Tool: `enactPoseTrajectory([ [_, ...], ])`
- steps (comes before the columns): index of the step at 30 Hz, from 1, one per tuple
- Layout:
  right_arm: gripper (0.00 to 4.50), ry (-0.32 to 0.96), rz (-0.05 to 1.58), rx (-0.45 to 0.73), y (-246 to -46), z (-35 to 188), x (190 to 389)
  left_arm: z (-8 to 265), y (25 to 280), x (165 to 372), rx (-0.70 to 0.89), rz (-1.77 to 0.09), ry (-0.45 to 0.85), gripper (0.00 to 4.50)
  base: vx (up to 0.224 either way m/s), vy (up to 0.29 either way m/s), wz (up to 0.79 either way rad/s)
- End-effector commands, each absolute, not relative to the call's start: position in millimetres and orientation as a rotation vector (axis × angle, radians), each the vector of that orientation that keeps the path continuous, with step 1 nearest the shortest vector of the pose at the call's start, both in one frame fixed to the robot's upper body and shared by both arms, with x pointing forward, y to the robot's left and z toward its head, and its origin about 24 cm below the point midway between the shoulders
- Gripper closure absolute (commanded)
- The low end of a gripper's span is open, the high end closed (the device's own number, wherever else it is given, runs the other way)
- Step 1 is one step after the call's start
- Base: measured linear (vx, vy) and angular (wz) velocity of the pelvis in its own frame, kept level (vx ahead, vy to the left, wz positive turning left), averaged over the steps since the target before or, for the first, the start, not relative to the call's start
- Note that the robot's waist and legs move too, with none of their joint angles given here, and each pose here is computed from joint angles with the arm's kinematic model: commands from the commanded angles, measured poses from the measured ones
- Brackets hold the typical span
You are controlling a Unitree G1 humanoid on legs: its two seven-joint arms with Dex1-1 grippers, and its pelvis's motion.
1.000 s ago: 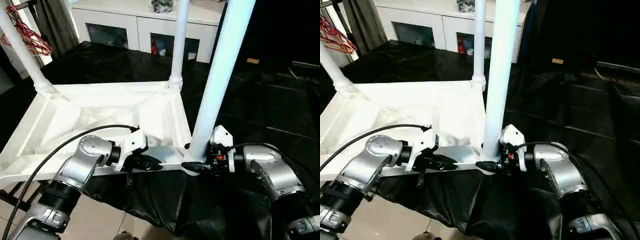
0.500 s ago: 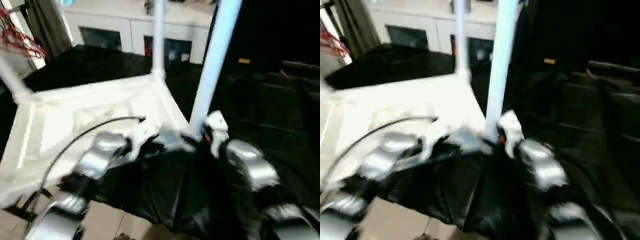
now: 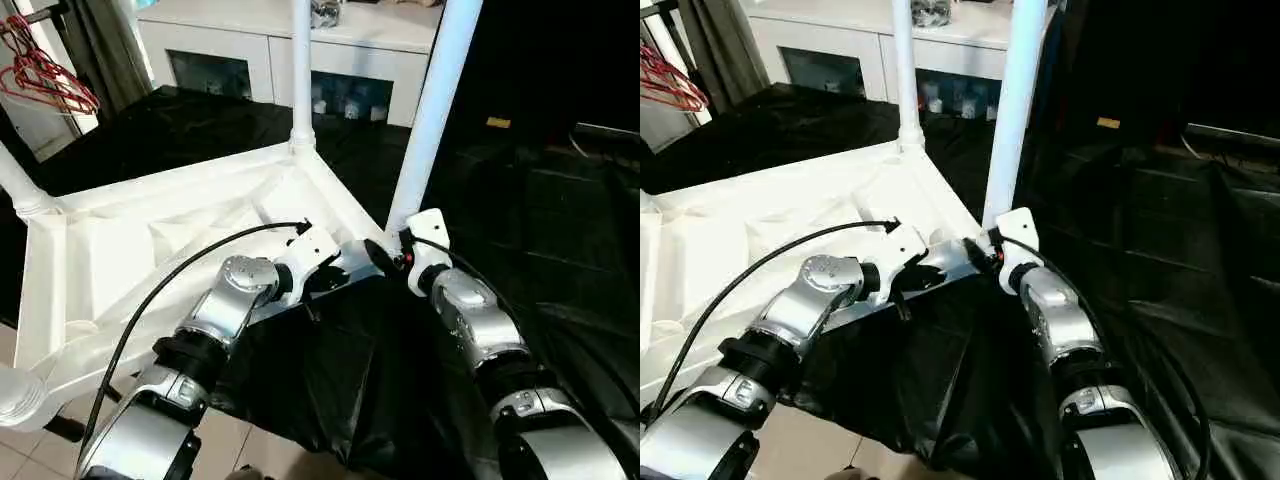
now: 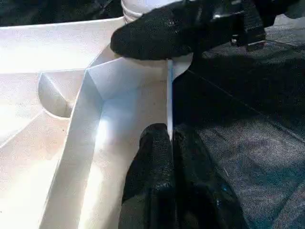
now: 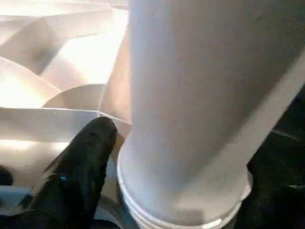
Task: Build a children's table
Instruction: Rotate leg to tighten
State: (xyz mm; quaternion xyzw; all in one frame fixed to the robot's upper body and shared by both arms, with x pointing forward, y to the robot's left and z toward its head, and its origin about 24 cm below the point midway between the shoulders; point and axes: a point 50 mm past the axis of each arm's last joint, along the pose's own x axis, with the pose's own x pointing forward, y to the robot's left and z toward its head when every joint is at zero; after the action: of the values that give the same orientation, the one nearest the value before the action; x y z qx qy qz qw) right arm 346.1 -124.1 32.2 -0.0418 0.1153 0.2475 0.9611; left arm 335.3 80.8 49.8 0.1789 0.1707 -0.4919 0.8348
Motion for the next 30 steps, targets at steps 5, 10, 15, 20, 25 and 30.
enactPoseTrajectory([
  [5,0.61,0.2,0.781,-0.11,-109.6,35.6,336.1,66.5,72.3,328.5,0.349,-1.173,0.223,4.5,0.0,0.0,0.0],
  [10,0.61,0.19,0.893,-0.142,-123.3,40.7,331.6,64.1,83.6,321.9,0.364,-1.239,0.242,4.5,0.0,0.0,0.0],
  [15,0.61,0.202,1.005,-0.177,-134.8,41.6,322.8,65.9,92.0,315.8,0.355,-1.301,0.231,4.5,0.0,0.0,0.0],
  [20,0.61,0.244,1.174,-0.197,-149.4,41.8,302.7,67.6,104.1,300.8,0.324,-1.421,0.246,4.5,0.0,0.0,0.0],
  [25,0.61,0.265,1.23,-0.199,-155.2,42.2,294.4,66.1,110.9,296.3,0.321,-1.45,0.267,4.5,0.0,0.0,0.0],
  [30,1.05,0.291,1.271,-0.192,-157.4,42.2,288.9,65.9,115.1,291.9,0.318,-1.48,0.288,4.5,0.0,0.0,0.0],
])
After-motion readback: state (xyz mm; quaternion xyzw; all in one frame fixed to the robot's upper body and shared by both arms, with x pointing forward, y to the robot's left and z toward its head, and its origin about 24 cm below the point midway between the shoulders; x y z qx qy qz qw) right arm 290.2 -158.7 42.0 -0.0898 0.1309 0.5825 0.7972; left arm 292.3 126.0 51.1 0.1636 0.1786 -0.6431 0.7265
